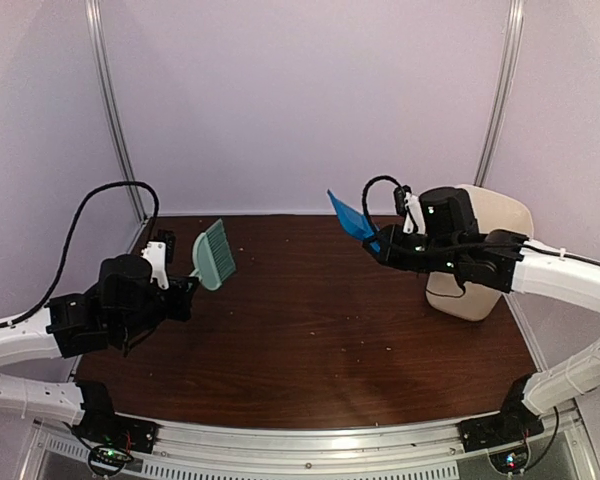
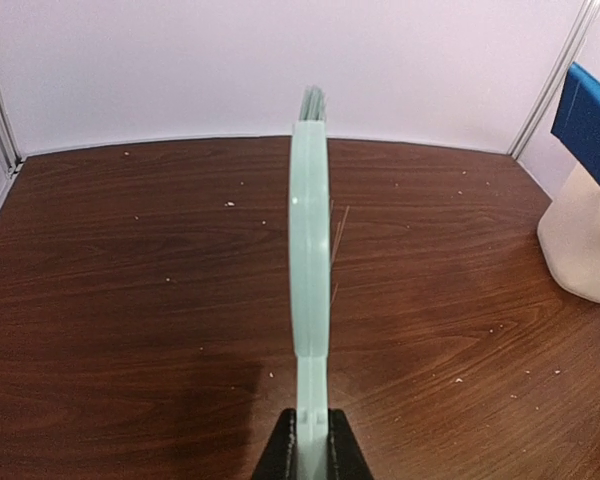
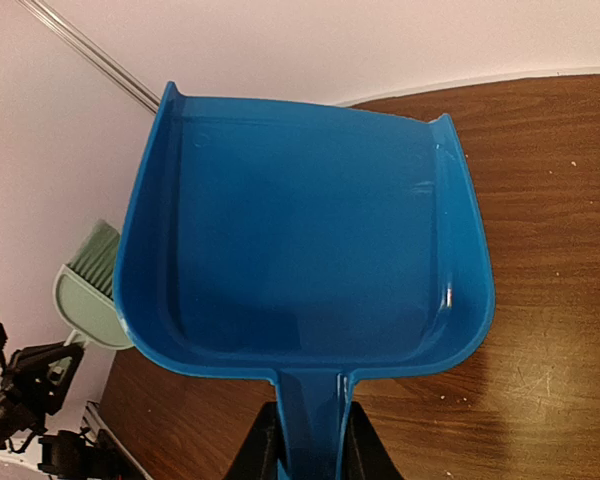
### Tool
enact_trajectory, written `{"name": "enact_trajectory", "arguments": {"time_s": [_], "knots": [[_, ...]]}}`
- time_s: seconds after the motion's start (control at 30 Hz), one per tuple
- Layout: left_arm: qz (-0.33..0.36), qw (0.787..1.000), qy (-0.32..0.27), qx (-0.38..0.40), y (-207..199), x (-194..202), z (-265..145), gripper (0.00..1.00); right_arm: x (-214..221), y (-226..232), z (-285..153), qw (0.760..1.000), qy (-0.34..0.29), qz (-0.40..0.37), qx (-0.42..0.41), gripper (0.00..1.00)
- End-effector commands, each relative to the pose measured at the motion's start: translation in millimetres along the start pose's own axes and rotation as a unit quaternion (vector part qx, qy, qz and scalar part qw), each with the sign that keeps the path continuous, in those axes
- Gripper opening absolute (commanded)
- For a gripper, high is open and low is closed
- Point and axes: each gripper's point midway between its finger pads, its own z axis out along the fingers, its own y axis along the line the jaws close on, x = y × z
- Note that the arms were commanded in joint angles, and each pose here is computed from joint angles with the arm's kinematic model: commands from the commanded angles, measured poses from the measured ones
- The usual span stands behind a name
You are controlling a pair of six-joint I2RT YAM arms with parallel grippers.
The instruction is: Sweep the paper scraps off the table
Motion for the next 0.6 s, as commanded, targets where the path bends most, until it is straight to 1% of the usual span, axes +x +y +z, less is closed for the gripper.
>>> {"name": "enact_trajectory", "arguments": {"time_s": [0.0,0.23,0.4,0.47,0.57], "knots": [[-0.007,0.999,-0.026,-0.019,1,-11,7,0.0,23,-30,18,0.994,0.008,-0.056,0.095,0.0],[0.003,0.999,-0.006,-0.044,6,4,24,0.0,71,-80,49,0.975,0.049,-0.095,0.195,0.0],[-0.004,0.999,0.018,-0.038,11,19,42,0.0,107,-108,64,0.962,0.081,-0.112,0.236,0.0],[-0.008,0.999,0.025,-0.046,17,25,48,0.0,121,-116,70,0.958,0.094,-0.119,0.243,0.0],[-0.027,0.998,0.037,-0.047,28,36,60,0.0,140,-134,77,0.946,0.114,-0.135,0.273,0.0]]}}
